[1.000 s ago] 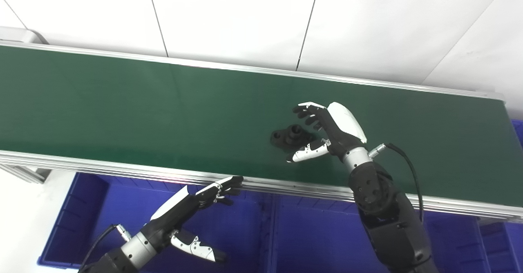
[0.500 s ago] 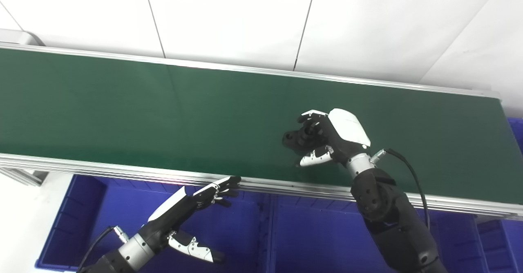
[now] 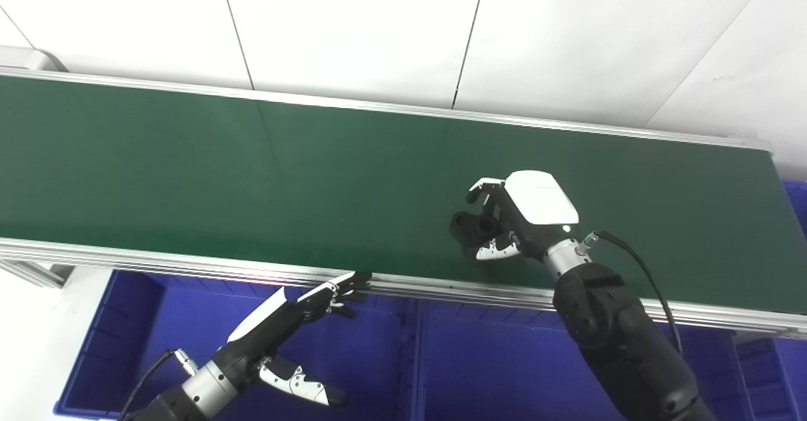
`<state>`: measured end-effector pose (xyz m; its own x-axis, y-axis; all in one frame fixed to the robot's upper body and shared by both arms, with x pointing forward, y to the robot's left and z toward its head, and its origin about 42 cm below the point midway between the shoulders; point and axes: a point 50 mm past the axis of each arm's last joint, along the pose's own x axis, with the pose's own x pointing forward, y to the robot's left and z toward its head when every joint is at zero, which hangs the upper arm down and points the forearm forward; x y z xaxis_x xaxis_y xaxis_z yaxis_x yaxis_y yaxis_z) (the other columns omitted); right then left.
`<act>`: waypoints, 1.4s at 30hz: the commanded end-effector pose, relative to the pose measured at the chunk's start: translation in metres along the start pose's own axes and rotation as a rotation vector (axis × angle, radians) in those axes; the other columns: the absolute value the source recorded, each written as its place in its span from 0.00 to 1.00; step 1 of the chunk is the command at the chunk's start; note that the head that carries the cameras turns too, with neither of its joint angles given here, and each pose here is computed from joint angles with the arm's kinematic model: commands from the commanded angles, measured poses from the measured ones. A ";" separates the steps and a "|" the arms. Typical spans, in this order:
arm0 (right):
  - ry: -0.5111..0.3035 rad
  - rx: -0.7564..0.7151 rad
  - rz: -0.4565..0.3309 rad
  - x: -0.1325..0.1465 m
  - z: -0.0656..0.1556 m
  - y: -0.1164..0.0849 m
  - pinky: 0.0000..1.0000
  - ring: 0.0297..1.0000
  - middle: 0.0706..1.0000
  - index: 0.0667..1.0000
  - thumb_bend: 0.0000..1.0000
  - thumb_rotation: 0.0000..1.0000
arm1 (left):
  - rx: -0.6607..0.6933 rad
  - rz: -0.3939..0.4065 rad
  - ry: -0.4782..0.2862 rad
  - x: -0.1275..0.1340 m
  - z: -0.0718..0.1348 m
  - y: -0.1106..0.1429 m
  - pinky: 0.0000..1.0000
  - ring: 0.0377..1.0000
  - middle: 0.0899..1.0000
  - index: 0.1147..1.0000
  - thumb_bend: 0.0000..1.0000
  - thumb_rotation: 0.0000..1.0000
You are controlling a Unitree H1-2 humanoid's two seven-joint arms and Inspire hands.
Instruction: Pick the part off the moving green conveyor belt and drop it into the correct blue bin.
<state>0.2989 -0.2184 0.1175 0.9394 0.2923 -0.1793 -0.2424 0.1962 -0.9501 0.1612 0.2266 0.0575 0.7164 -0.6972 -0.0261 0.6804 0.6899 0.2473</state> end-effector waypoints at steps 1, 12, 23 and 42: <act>-0.072 -0.041 -0.017 0.001 0.007 -0.010 0.41 0.42 0.45 0.62 0.53 0.00 | 0.016 0.011 -0.049 0.000 0.009 0.006 0.76 0.85 0.90 0.92 0.76 0.28; -0.100 -0.041 -0.087 -0.009 0.019 -0.025 0.48 0.43 0.45 0.58 0.53 0.00 | 0.027 0.010 -0.053 0.002 0.010 0.006 0.76 0.85 0.90 0.92 0.76 0.28; -0.101 0.082 -0.279 -0.045 0.054 -0.057 0.36 0.42 0.45 0.46 0.52 0.00 | 0.005 0.011 -0.050 0.003 0.010 0.005 0.80 0.87 0.92 0.92 0.77 0.27; 0.014 0.298 -0.157 -0.144 0.083 0.010 0.17 0.42 0.44 0.45 0.52 0.00 | 0.000 0.020 -0.058 0.006 0.017 0.004 0.77 0.86 0.91 0.92 0.76 0.26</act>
<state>0.1448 -0.1866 0.1445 0.9734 0.1959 -0.1191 -0.2023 0.4894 -0.8483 0.1635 0.2227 0.0641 0.7176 -0.6963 -0.0158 0.6792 0.6945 0.2374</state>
